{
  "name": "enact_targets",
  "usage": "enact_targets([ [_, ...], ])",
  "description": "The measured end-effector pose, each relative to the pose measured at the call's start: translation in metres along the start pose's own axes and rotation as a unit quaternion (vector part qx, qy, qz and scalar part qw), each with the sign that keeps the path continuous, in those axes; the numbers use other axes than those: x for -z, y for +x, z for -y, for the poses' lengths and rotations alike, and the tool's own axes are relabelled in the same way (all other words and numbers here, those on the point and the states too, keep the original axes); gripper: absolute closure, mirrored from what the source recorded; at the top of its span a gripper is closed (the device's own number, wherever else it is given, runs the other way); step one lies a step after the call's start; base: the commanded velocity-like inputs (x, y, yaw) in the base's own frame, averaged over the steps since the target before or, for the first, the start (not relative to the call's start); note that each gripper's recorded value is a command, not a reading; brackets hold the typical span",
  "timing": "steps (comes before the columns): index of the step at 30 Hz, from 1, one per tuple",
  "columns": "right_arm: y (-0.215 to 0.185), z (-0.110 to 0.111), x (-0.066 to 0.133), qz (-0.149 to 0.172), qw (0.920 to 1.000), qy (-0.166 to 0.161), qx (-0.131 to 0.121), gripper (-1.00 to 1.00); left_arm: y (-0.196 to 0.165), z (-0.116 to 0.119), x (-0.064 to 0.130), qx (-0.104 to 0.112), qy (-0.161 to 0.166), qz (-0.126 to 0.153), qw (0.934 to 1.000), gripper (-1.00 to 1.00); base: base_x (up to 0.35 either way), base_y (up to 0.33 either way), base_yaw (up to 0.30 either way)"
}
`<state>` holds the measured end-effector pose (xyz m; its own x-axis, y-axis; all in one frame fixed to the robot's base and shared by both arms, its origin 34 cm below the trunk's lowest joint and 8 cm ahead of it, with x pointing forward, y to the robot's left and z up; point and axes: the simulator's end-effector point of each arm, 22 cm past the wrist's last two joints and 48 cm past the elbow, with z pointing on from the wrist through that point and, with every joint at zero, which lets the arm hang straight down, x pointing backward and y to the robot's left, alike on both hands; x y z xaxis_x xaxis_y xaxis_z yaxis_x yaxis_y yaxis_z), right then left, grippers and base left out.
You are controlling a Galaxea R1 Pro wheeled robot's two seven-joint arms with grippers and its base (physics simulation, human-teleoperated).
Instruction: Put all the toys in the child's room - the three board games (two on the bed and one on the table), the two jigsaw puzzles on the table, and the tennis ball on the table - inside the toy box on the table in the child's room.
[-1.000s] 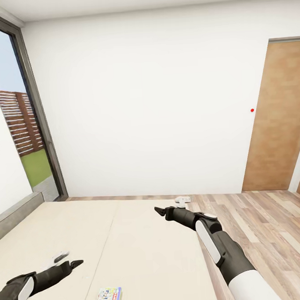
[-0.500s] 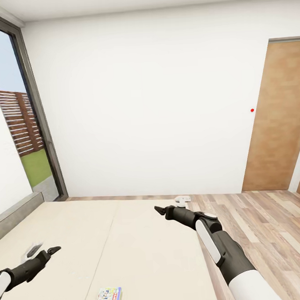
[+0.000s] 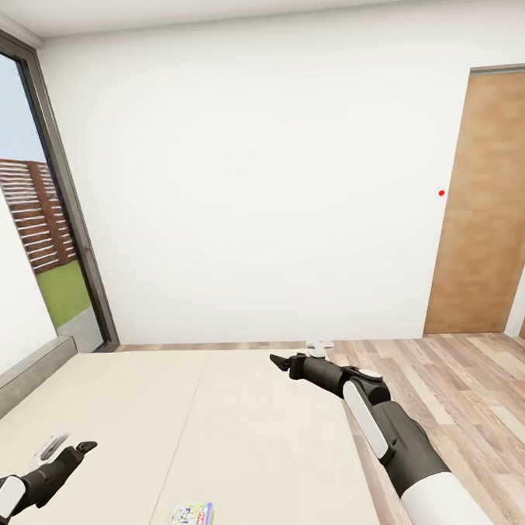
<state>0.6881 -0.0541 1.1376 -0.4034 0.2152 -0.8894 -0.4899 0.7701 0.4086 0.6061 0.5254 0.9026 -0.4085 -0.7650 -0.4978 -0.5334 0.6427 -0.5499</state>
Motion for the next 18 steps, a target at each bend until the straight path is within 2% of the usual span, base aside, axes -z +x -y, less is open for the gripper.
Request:
enact_targets([
  [4, 0.000, 0.000, 0.000, 0.000, 1.0000, 0.000, 0.000, -1.00, 0.002, 0.005, -0.003, 0.011, 0.005, 0.005, 0.9999, -1.00, 0.000, 0.000, 0.000],
  [9, -0.001, 0.000, 0.000, 0.001, 1.0000, 0.000, 0.001, -1.00, 0.012, 0.011, -0.008, 0.034, 0.007, 0.007, 0.9994, -1.00, 0.000, 0.000, 0.000],
  [14, -0.001, 0.000, 0.000, 0.001, 1.0000, 0.000, 0.001, -1.00, 0.029, 0.006, -0.014, 0.046, -0.025, 0.001, 0.9986, -1.00, 0.000, 0.000, 0.000],
  [18, -0.001, -0.001, 0.000, 0.001, 1.0000, 0.000, 0.000, -1.00, 0.030, 0.004, -0.017, 0.044, -0.041, 0.014, 0.9981, -1.00, 0.000, 0.000, 0.000],
])
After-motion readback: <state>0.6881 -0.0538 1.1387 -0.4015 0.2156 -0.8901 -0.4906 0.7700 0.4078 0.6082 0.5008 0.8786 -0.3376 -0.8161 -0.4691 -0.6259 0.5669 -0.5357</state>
